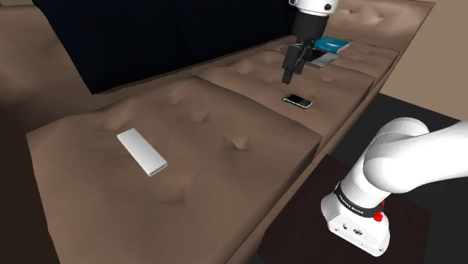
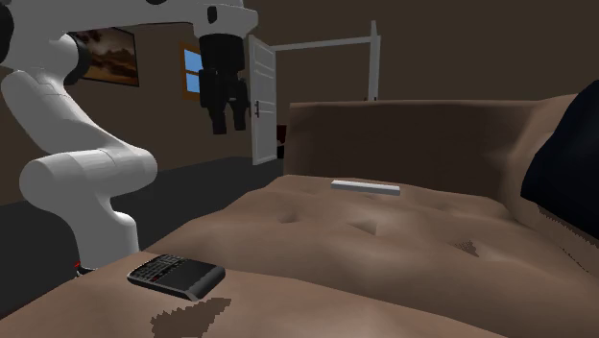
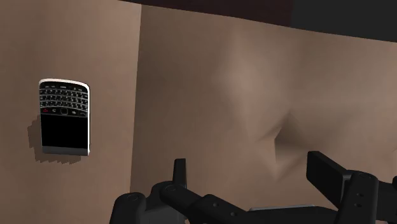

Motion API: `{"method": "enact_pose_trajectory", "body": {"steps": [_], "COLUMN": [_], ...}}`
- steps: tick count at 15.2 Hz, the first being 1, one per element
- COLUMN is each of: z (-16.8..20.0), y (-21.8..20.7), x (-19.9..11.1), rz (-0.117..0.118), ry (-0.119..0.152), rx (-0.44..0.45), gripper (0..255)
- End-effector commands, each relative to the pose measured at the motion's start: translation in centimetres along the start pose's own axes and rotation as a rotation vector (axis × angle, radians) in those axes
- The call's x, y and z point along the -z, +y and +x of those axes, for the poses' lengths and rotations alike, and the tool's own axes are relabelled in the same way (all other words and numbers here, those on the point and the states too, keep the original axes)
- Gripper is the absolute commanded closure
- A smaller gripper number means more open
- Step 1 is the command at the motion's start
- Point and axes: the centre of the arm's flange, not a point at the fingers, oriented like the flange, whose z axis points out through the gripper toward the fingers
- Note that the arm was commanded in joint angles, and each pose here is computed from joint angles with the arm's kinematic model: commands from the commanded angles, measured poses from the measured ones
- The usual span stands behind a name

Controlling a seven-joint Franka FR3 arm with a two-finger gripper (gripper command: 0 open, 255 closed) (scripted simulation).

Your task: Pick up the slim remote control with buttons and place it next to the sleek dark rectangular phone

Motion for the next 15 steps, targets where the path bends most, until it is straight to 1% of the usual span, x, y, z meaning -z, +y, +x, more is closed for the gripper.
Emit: {"method": "enact_pose_trajectory", "body": {"steps": [1,15], "z": [0.0,11.5], "y": [0.0,-13.9], "x": [0.0,-6.1], "rz": [0.000,-0.027], "ry": [0.000,-0.027], "rx": [0.000,0.010], "gripper": [0,0]}}
